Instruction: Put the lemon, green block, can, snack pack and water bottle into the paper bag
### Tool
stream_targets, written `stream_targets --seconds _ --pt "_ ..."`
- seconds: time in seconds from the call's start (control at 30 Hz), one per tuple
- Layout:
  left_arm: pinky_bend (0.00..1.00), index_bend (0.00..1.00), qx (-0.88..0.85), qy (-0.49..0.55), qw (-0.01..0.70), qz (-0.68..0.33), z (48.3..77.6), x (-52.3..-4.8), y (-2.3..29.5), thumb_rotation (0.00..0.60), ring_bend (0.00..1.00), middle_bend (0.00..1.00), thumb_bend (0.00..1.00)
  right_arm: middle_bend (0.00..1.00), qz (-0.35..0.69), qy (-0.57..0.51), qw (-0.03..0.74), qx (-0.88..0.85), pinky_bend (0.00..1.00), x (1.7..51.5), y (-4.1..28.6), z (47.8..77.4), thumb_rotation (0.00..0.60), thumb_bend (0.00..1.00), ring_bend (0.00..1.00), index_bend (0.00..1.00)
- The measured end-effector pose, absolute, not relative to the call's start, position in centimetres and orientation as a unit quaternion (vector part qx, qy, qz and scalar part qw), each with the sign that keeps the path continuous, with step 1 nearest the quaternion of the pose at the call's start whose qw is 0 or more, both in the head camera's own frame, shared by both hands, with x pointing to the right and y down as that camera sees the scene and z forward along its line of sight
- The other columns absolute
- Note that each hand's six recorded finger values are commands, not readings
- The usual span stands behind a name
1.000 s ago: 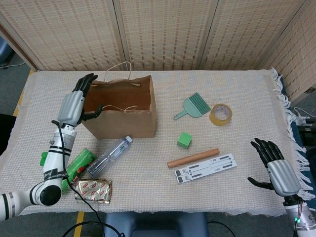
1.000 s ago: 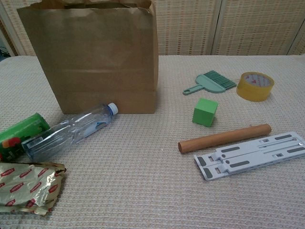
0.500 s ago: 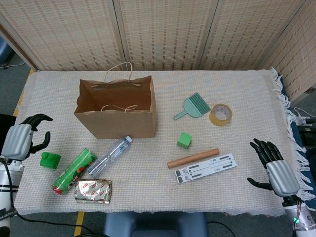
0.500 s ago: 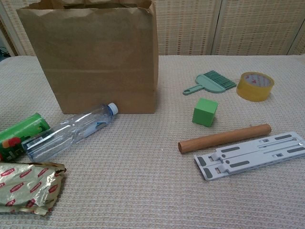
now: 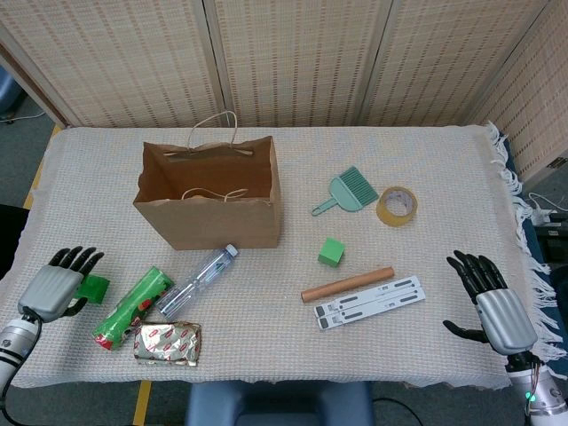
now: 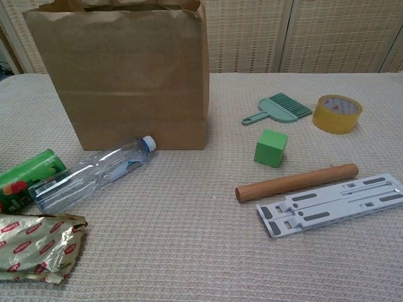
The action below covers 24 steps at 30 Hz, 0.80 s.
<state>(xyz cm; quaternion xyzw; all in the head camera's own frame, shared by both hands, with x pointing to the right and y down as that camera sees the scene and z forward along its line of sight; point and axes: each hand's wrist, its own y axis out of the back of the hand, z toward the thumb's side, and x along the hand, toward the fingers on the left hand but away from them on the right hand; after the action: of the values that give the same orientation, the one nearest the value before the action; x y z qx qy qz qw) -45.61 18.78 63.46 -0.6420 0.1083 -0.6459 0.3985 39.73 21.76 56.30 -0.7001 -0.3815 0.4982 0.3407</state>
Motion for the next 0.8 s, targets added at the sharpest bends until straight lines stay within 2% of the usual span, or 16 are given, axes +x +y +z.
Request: stream_targets --seconds 0.1,0.3,0.5,0.8 --pt "0.08 0.00 -0.640 0.072 0.404 -0.650 65.1 -45.5 19.5 0.600 0.00 0.00 0.33 0.00 0.498 -0.382 0.339 -0.701 0.00 39.8 21.7 56.3 0.600 0.00 0.00 0.00" --pt "0.08 0.00 -0.628 0.054 0.408 -0.661 66.6 -46.3 19.1 0.600 0.00 0.00 0.33 0.00 0.499 -0.380 0.336 -0.702 0.00 39.8 21.8 56.3 0.600 0.00 0.00 0.00" --pt "0.07 0.00 -0.620 0.026 0.413 -0.667 67.5 -46.9 18.5 0.600 0.00 0.00 0.33 0.00 0.500 -0.381 0.334 -0.702 0.00 39.8 21.7 56.4 0.600 0.00 0.00 0.00" --pt "0.07 0.00 -0.623 -0.005 0.405 -0.670 68.1 -47.5 19.4 0.600 0.00 0.00 0.33 0.00 0.504 -0.379 0.332 -0.701 0.00 39.8 21.7 56.6 0.600 0.00 0.00 0.00"
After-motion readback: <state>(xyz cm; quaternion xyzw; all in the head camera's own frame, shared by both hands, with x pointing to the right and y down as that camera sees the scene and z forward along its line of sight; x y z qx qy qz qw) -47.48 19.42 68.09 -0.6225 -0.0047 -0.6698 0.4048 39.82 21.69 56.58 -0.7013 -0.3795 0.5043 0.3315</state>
